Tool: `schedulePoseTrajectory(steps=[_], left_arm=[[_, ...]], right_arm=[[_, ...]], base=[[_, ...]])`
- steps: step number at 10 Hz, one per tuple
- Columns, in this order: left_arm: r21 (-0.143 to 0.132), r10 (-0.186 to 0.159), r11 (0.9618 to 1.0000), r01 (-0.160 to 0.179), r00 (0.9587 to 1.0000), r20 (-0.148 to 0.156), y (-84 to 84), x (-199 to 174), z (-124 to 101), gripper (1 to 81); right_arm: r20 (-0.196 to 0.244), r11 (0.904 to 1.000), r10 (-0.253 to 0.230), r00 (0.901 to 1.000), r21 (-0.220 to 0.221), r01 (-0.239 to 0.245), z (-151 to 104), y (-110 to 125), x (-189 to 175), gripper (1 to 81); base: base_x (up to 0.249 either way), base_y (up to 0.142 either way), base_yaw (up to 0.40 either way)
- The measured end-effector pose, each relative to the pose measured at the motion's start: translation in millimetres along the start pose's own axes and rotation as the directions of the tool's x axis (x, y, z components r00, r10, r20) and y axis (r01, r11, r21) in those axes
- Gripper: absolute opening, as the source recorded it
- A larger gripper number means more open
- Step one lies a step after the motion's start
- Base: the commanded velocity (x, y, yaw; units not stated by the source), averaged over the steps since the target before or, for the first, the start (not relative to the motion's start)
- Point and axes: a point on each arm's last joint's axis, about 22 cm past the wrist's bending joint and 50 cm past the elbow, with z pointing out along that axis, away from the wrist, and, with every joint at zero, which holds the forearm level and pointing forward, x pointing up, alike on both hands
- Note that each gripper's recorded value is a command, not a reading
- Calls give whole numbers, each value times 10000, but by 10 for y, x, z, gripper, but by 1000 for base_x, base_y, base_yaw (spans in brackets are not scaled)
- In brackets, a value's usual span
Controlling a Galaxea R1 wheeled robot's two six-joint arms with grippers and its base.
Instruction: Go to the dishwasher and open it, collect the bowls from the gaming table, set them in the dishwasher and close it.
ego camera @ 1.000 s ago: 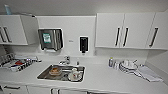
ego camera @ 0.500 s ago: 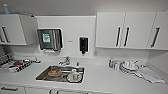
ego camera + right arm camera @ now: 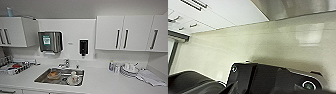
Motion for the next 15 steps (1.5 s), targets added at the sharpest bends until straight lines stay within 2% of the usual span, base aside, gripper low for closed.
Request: schedulePoseTrajectory(steps=[1,6,8,9,10,11,13,14,15], left_arm=[[-131,12,9999,-11,9999,114,26,-22,58,811],[390,-373,9986,346,9969,700,-375,-20,320,811],[500,-208,9986,180,9982,565,-451,88,300,811],[707,42,9975,-76,9989,477,-561,187,252,811],[807,283,9963,-291,9995,115,-647,383,261,811],[724,525,9961,-504,9982,-277,-686,579,349,811],[693,923,9938,-871,9929,-755,-791,935,492,811],[752,1095,9918,-1037,9910,-765,-834,1044,513,811],[808,1248,9894,-1208,9911,-460,-867,1029,529,811]], right_arm=[[113,9999,92,9999,-44,-91,27,70,-21,811],[718,9981,537,9960,259,-556,322,208,10,811],[596,9985,479,9971,229,-493,362,298,109,811],[574,9988,432,9974,219,-445,414,343,131,811],[464,9991,358,9983,204,-367,452,389,182,811],[358,9995,278,9990,156,-284,483,456,237,811],[147,9997,100,9998,200,-103,608,512,342,811],[50,9998,32,10000,215,-33,657,538,389,811],[59,9997,33,10000,221,-34,717,578,413,811]], base=[[0,0,0],[0,0,0],[0,0,0],[0,0,0],[0,0,0],[0,0,0],[0,0,0],[0,0,0],[0,0,0]])
